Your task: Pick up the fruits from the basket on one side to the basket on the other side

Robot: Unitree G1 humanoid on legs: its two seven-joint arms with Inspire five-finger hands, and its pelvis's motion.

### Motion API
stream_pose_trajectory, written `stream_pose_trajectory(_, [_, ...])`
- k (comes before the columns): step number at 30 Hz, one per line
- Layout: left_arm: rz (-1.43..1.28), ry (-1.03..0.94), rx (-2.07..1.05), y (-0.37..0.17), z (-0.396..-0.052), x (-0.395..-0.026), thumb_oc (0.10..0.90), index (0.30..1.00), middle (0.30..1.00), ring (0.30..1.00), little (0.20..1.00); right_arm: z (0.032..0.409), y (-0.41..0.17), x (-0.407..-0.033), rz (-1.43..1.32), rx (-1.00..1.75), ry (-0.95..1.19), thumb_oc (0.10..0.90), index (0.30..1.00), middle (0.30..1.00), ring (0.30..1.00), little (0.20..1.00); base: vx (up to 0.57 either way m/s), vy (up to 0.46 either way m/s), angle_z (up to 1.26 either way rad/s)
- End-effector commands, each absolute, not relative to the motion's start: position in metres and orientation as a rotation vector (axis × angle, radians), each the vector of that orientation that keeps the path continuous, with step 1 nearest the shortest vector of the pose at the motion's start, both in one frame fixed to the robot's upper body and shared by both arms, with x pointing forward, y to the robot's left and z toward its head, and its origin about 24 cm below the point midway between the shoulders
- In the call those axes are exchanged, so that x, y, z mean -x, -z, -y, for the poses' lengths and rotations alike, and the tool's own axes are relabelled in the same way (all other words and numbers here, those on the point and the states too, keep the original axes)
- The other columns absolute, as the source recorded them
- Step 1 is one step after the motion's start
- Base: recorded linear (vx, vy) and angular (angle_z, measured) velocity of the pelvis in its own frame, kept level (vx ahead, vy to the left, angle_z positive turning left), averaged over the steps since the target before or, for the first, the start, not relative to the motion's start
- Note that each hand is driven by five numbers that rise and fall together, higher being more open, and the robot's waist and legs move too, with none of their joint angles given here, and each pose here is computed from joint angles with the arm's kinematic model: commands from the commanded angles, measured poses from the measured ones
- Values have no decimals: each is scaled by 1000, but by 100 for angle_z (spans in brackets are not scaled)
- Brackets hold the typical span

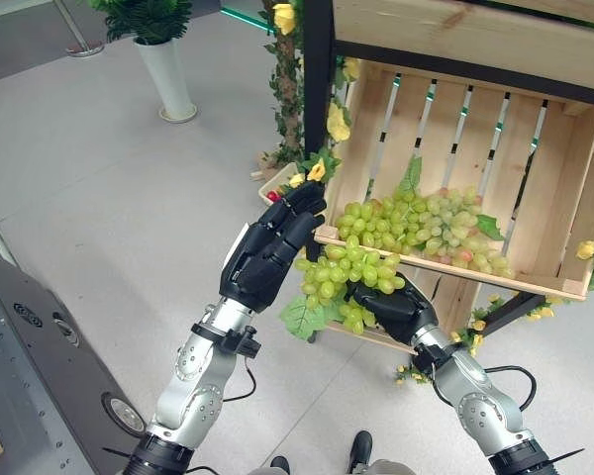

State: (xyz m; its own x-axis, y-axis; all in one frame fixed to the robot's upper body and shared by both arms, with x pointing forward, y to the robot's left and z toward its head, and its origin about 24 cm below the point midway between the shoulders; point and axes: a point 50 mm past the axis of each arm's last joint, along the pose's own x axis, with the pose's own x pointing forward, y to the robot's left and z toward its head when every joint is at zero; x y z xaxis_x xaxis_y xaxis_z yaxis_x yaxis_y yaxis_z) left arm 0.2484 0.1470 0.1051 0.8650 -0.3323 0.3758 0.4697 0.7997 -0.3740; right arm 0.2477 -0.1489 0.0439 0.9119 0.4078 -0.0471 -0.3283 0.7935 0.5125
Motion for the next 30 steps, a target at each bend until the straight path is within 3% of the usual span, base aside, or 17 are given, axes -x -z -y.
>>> stream_pose_trajectory(1, [519,490,520,-143,-143,-250,800,900,900,900,900,142,-101,-259,155,-536,-540,400,300,300,300,300,-39,-219,-2])
stream_pose_trajectory(9, [519,688,492,-147,-140,-244,800,900,900,900,900,160,-103,-251,143,-440,-560,400,300,300,300,300,-45,-116,-2])
stream_pose_trajectory(16, [467,1114,401,-148,-133,-232,800,900,900,900,900,173,-94,-245,90,-382,-585,400,300,300,300,300,-9,0,-1])
stream_pose_trajectory(30, [288,1206,230,-131,-165,-227,800,900,900,900,900,191,-129,-231,168,-300,-805,400,300,300,300,300,11,19,0])
